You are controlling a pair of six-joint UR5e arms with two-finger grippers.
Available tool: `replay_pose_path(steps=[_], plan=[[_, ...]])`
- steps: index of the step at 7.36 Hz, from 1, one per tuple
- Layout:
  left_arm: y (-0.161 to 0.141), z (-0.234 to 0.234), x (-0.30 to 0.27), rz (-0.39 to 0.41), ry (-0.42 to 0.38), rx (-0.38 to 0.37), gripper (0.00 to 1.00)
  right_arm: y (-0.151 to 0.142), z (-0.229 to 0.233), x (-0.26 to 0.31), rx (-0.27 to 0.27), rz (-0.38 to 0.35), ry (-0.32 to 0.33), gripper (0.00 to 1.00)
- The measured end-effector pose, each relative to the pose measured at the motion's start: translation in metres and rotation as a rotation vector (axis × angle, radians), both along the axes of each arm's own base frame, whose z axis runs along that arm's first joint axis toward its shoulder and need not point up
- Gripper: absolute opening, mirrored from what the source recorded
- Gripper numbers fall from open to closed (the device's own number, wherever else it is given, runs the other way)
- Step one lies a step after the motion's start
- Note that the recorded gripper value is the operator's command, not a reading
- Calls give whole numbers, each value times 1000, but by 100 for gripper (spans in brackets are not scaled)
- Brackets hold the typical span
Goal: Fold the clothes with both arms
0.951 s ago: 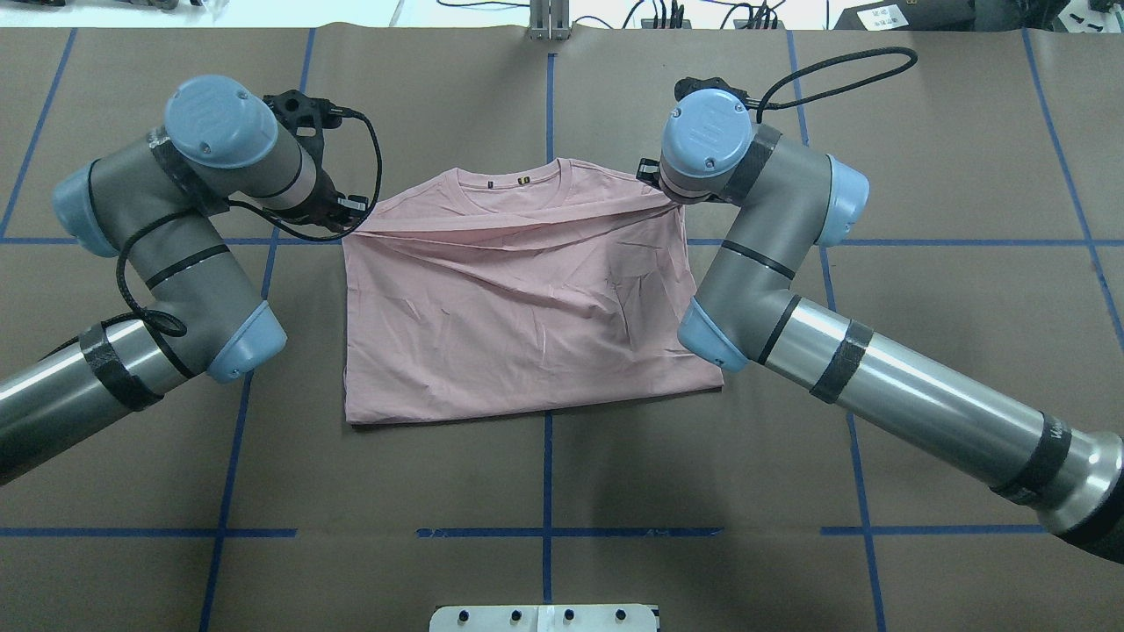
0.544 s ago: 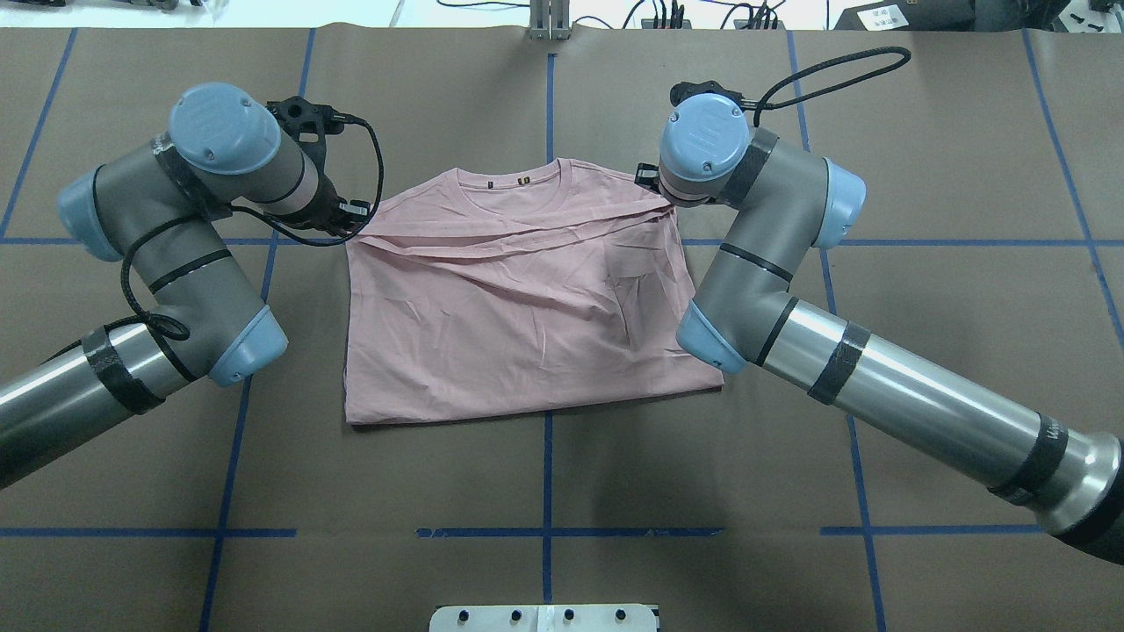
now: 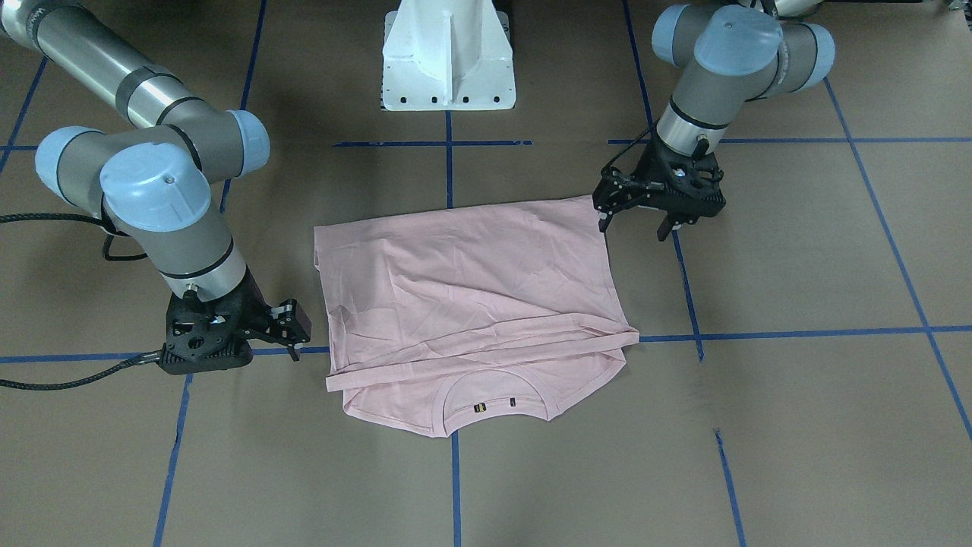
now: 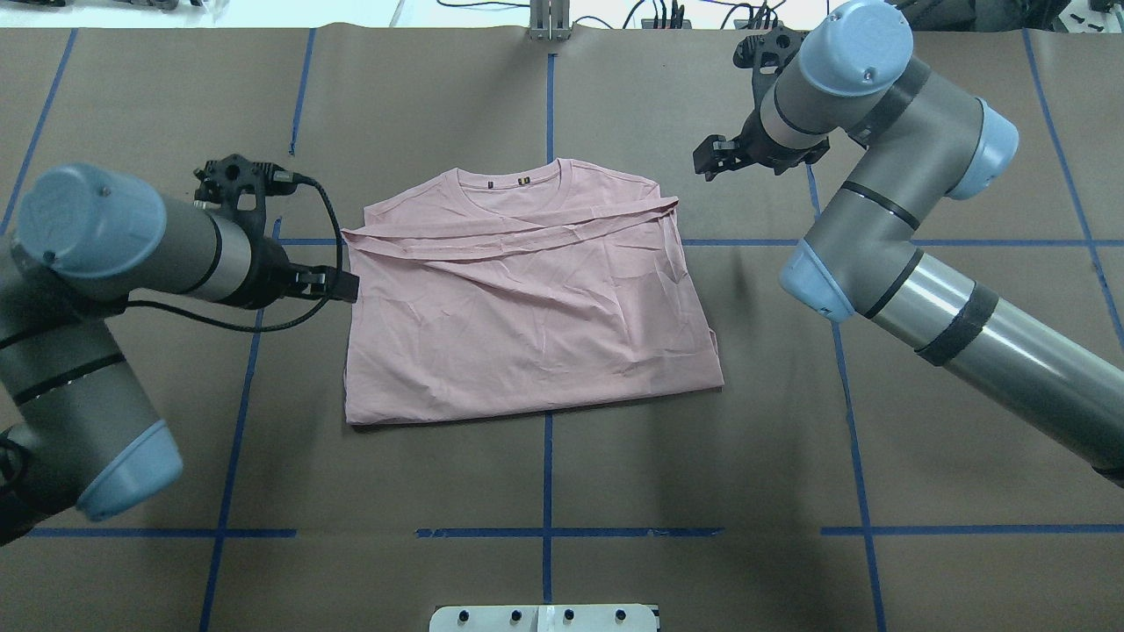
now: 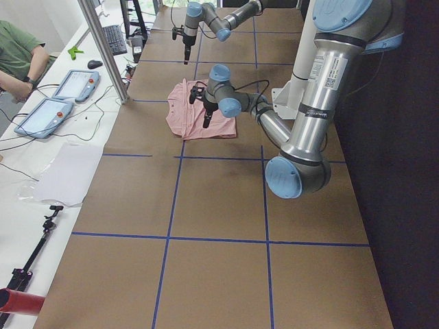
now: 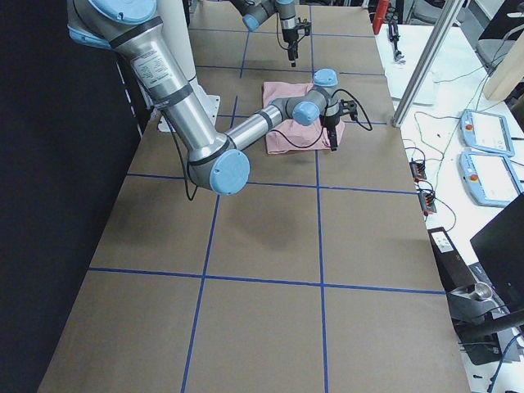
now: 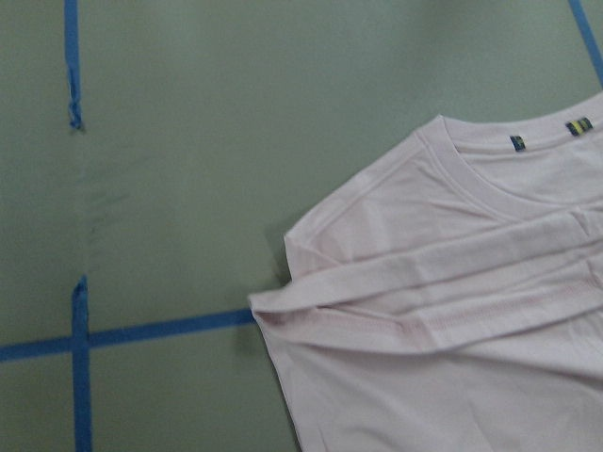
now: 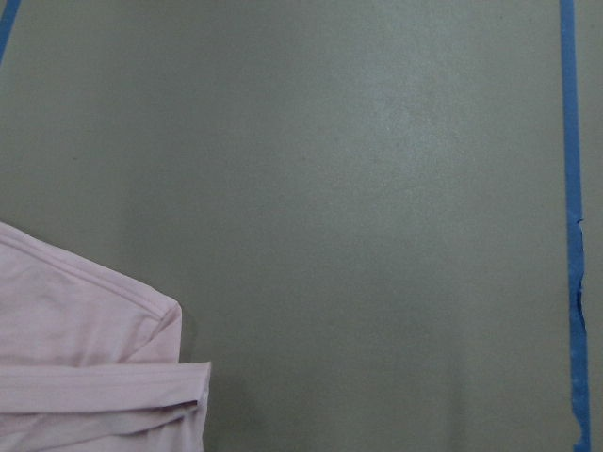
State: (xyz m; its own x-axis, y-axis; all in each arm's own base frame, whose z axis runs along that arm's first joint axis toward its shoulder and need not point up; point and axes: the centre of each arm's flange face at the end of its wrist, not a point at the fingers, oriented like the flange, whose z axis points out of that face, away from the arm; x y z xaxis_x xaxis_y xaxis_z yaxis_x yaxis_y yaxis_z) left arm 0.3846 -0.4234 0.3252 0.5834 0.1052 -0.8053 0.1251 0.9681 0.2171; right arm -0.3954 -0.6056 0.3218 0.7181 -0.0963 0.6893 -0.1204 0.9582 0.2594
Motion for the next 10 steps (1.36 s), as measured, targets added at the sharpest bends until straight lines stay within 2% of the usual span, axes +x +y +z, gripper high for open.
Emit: replay_pose_path(steps=[1,4,6,9,10], plan=[[25,12,12,-9,11,-42,67,1,2,4,5,-5,1,100],[61,36,53,-38,-4,-116,63,2,6,6,8,-4,9,100],[72,39,67,-22,-11,-127,53,2,7,6,7,-5,9,100],[84,43,82,5,-20,-135,45,2,7,5,6,-4,9,100],[87,42,85,10,-18,-136,38,2,7,5,5,-4,9,100]])
